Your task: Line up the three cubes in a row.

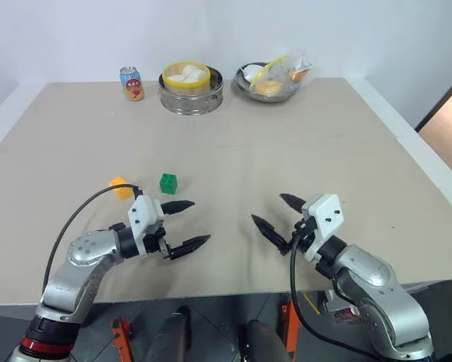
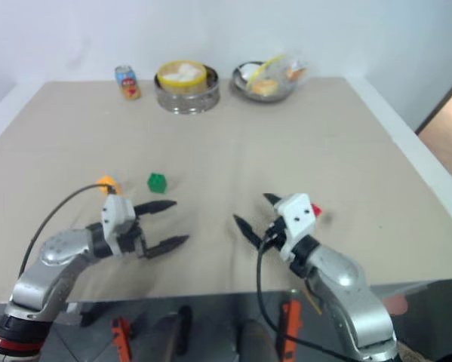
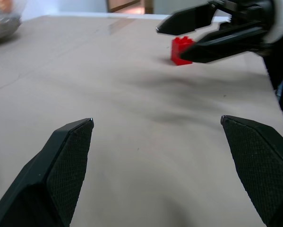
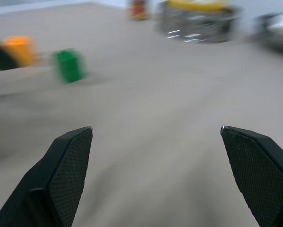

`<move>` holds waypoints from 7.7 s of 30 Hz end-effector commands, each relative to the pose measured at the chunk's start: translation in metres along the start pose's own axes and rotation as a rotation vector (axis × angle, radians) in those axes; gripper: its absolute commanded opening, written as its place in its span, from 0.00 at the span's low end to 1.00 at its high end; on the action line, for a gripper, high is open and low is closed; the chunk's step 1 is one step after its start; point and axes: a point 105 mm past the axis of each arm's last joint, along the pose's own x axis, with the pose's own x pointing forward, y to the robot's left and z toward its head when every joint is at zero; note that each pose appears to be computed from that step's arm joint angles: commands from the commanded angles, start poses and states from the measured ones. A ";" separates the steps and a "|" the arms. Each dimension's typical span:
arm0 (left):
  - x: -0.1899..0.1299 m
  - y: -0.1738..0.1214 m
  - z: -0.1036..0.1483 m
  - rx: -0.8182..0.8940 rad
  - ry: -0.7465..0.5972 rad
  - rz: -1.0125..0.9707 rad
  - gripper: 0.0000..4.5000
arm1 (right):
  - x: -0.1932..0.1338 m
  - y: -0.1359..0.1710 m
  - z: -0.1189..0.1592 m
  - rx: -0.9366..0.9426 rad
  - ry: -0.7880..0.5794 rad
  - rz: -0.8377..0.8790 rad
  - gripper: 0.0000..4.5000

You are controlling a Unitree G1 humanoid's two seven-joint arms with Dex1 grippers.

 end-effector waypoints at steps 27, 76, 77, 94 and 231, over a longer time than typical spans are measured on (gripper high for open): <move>0.015 -0.004 0.014 0.025 -0.027 -0.131 0.99 | -0.027 -0.054 -0.047 0.101 0.160 -0.637 1.00; -0.030 0.010 -0.008 0.050 0.042 0.004 1.00 | 0.042 0.057 -0.012 0.034 0.125 0.277 0.41; -0.030 0.010 -0.008 0.050 0.043 0.004 1.00 | 0.044 0.058 -0.012 0.030 0.126 0.290 0.41; -0.032 0.006 -0.009 0.047 0.046 0.041 1.00 | 0.050 0.039 -0.028 0.045 0.176 0.233 0.41; 0.060 0.050 -0.032 0.136 0.162 -0.320 0.29 | 0.022 0.062 0.057 -0.126 -0.059 0.742 1.00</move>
